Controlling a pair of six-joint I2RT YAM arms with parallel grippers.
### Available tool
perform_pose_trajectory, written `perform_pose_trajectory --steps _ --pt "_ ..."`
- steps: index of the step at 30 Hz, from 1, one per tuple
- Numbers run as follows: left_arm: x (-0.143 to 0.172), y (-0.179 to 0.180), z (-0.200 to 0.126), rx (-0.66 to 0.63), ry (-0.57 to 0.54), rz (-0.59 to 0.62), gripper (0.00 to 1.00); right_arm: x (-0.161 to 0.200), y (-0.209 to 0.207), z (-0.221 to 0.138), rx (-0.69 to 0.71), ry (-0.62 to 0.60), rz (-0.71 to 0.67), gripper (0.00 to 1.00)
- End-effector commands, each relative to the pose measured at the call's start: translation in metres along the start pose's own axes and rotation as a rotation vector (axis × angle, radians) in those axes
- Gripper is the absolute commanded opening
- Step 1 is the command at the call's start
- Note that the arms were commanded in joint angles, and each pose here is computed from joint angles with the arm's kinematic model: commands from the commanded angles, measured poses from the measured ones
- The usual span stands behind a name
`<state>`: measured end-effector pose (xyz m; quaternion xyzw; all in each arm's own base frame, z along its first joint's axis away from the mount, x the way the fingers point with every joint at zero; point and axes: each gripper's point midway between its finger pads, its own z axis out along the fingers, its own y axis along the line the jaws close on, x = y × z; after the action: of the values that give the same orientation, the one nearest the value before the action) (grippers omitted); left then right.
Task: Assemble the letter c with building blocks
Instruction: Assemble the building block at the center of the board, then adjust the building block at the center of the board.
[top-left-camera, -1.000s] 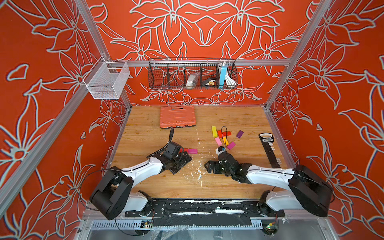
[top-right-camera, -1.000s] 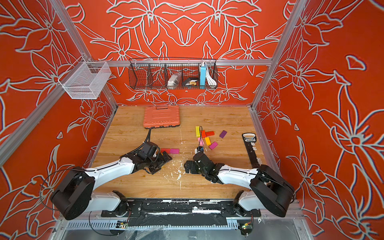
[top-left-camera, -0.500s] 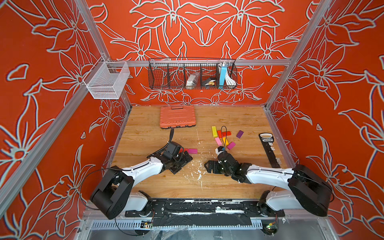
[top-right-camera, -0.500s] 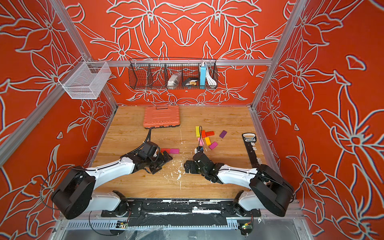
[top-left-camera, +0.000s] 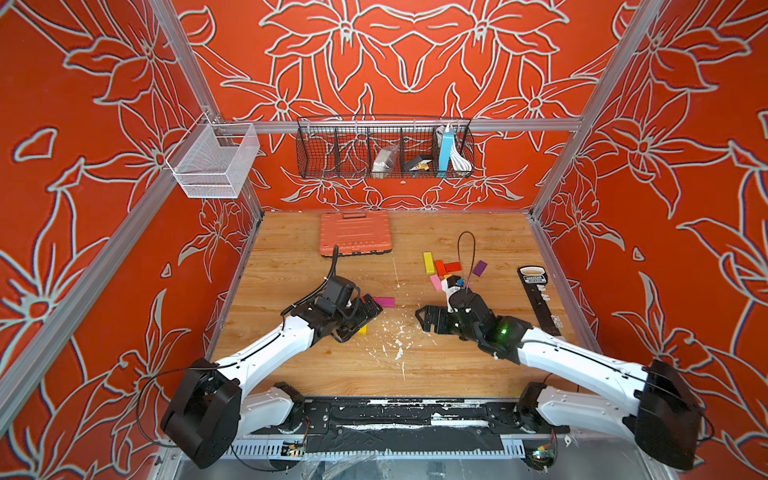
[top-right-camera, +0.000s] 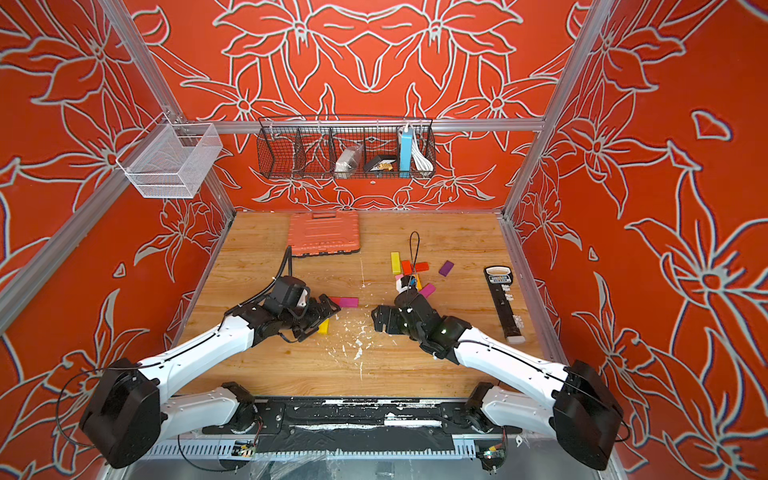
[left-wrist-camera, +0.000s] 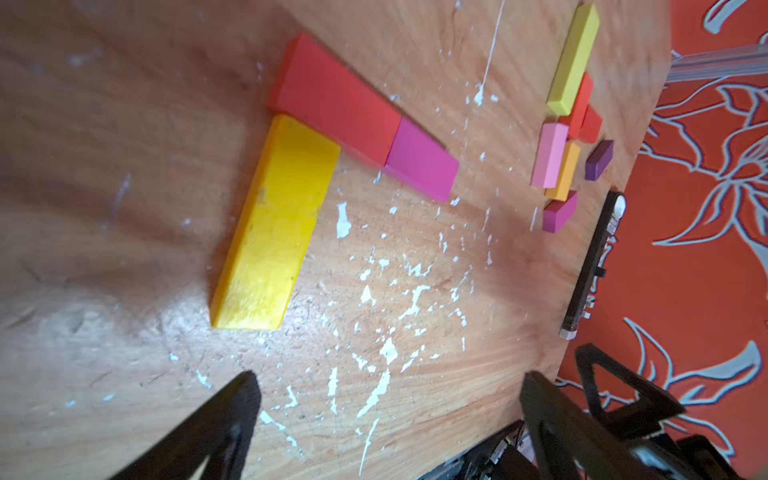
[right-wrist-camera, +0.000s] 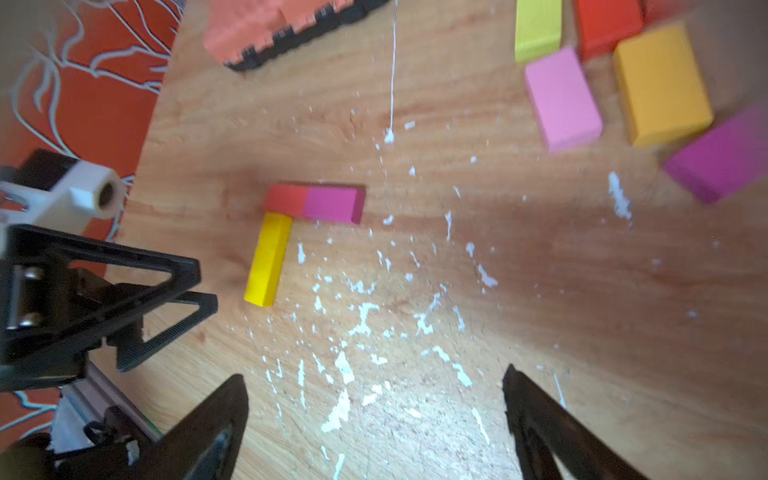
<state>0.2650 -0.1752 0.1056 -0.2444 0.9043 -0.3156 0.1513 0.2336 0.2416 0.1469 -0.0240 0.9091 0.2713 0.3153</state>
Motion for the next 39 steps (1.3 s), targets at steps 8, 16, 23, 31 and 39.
perform_pose_trajectory --steps 8,16,23,31,39 --pt "-0.071 0.002 0.006 -0.039 0.033 0.003 0.99 -0.007 0.007 0.014 0.092 0.160 -0.055 0.98" --pt "-0.098 -0.007 0.035 -0.028 0.090 0.020 0.98 -0.008 0.019 0.051 0.081 0.211 -0.034 0.98" --pt "-0.100 -0.005 0.051 -0.022 0.120 -0.001 0.98 -0.001 0.014 0.072 0.082 0.238 0.013 0.97" --pt "-0.097 0.002 0.058 -0.026 0.130 -0.024 0.98 0.003 0.011 0.078 0.077 0.244 0.029 0.97" --pt "-0.096 0.008 0.065 -0.035 0.139 -0.041 0.98 0.003 0.011 0.077 0.071 0.242 0.034 0.97"
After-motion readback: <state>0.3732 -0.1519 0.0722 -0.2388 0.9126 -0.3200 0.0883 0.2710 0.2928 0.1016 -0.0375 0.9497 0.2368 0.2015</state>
